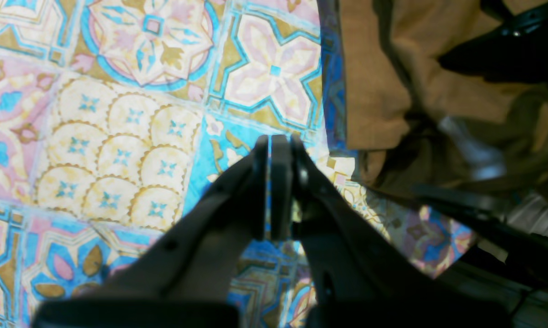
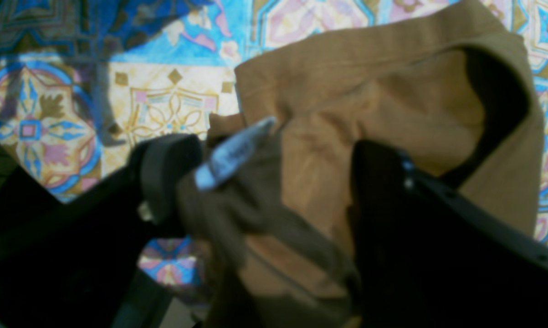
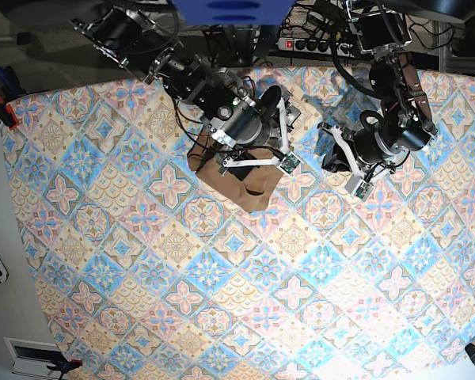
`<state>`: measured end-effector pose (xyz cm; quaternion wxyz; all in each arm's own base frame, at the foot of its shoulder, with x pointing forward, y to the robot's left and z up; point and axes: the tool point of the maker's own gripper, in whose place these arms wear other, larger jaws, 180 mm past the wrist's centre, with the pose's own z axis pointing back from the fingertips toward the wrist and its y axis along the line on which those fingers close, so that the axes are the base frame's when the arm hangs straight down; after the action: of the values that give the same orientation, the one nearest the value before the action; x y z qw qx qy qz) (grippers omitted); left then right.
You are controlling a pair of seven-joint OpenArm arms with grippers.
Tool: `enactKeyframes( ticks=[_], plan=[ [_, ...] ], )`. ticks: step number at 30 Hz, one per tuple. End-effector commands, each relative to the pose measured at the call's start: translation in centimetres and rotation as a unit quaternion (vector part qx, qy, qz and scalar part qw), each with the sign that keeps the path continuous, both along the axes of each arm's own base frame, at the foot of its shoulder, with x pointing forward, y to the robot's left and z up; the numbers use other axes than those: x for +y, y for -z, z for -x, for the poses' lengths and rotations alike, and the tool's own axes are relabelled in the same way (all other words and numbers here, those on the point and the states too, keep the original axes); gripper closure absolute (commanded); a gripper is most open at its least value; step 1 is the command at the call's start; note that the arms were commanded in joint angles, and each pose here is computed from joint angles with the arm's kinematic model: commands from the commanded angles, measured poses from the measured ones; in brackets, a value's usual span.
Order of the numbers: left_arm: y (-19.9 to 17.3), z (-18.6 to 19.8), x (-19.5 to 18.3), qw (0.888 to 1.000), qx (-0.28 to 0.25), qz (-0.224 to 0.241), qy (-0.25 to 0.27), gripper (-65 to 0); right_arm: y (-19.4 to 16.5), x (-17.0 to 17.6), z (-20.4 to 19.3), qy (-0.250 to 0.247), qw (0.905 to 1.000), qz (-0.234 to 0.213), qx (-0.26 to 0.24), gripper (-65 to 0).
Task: Layout the t-shirt on the table in an organized manner, then fold the t-shirt properly
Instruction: 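Grasp the folded bundle with the right gripper and fold it toward the left gripper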
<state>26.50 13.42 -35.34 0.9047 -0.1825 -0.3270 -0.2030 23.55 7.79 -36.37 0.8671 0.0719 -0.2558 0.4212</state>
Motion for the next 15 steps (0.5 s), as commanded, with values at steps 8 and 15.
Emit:
enactKeyframes(
  ticks=[8, 15],
  plan=[
    [-1.1, -0.8, -0.1, 1.0, -0.023, 0.007, 0.001, 0.0, -3.2, 1.4, -0.9, -0.008, 0.9983, -0.042, -0.04, -45.0],
    [-1.1, -0.8, -0.1, 1.0, -0.023, 0.007, 0.0, 0.0, -4.4, 1.8, -1.0, -0.01, 0.997, -0.056, -0.052, -44.8]
  ],
)
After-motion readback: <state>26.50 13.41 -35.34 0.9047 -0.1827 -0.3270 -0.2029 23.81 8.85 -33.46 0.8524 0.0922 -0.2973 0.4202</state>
